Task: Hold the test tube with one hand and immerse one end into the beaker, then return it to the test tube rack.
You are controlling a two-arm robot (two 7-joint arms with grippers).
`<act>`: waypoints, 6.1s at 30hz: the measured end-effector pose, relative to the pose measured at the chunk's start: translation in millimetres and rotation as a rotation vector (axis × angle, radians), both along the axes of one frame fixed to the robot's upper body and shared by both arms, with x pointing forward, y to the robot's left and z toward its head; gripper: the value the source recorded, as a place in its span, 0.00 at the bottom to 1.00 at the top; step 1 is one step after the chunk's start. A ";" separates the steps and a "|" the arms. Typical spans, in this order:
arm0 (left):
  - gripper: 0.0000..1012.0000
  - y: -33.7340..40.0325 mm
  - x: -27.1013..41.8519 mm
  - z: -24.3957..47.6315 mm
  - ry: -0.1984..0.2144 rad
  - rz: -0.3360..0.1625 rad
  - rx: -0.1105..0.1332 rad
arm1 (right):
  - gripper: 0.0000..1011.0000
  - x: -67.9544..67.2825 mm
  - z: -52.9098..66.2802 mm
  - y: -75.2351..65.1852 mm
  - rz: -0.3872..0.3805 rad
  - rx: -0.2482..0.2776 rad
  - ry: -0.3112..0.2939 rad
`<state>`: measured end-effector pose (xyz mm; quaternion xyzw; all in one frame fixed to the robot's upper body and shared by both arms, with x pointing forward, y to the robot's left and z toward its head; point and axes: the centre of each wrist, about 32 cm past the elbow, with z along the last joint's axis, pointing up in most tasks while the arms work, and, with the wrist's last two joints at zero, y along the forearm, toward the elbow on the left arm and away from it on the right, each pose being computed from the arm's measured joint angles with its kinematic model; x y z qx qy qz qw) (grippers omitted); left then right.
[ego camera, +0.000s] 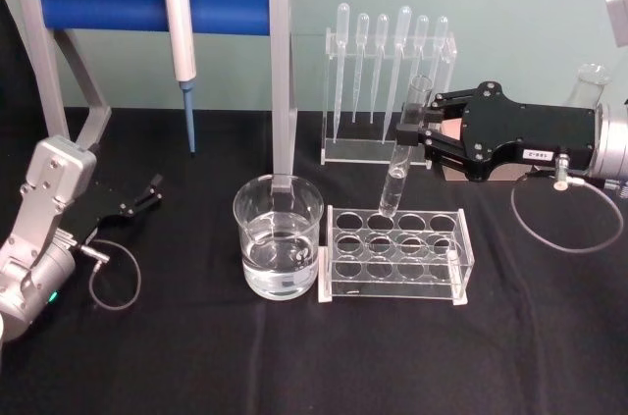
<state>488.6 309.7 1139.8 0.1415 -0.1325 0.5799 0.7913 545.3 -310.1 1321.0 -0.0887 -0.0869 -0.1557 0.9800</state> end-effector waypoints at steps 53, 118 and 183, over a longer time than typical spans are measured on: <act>0.99 0.0 0.0 0.0 0.000 0.000 0.000 | 0.23 0.0 0.0 0.0 0.000 0.000 0.000; 0.99 0.0 0.0 0.0 0.000 0.000 0.000 | 0.24 0.0 0.0 0.0 0.000 0.000 0.000; 0.99 0.0 0.0 0.0 0.000 0.000 0.000 | 0.23 47.9 -30.0 97.0 0.130 0.018 0.031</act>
